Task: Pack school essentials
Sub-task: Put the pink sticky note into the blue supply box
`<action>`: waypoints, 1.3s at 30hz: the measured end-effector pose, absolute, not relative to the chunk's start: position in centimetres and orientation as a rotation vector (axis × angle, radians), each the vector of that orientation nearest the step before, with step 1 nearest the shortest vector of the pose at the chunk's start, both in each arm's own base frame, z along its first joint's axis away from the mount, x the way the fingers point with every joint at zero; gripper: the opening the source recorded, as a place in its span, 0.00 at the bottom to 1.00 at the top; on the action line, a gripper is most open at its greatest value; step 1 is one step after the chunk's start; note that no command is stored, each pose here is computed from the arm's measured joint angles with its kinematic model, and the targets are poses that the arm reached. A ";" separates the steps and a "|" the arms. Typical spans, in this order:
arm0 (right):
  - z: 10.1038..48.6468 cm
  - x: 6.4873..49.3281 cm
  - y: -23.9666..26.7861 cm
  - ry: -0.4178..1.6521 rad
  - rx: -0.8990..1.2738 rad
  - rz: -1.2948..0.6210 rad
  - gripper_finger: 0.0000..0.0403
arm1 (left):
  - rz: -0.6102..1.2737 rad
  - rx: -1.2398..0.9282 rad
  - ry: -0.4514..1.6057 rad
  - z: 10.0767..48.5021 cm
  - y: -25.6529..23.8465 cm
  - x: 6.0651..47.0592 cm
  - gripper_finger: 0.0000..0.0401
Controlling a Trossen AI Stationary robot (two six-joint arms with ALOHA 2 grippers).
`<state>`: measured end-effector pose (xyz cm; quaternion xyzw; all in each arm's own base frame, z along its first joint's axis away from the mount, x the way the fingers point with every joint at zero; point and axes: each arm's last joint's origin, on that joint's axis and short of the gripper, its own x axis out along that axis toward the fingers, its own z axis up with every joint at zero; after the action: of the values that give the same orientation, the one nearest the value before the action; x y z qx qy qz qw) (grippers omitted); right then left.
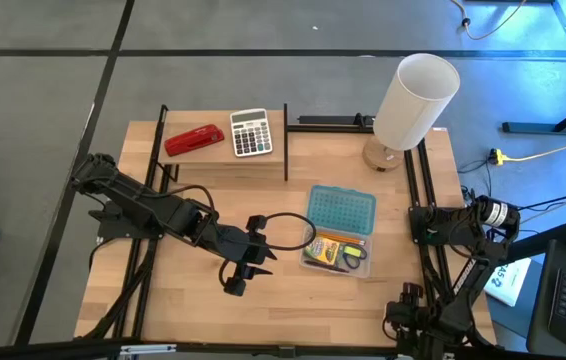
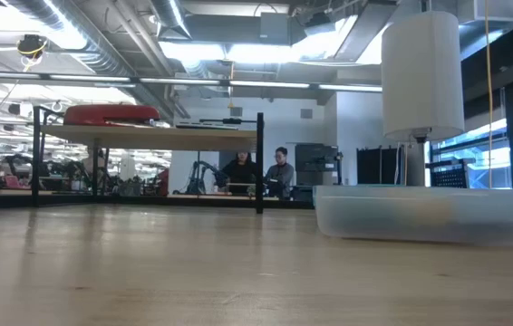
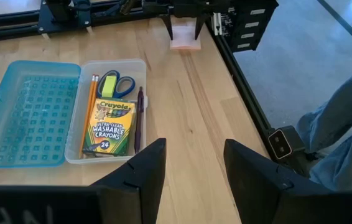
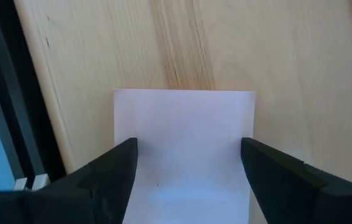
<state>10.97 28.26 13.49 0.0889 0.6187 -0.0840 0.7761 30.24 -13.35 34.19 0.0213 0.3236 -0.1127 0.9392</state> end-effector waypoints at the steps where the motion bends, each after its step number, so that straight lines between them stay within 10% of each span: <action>1: 13.5 11.0 28.3 1.339 0.192 -0.183 0.71 | -0.230 0.043 0.661 34.2 -13.4 30.2 0.39; 39: 13.4 10.2 27.2 1.305 0.319 -0.308 0.99 | -0.230 0.044 0.661 34.2 -13.4 30.2 0.39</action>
<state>10.22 27.24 13.40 0.1472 0.6020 -0.1421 0.7718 30.24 -13.36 34.19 0.0215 0.3235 -0.1128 0.9392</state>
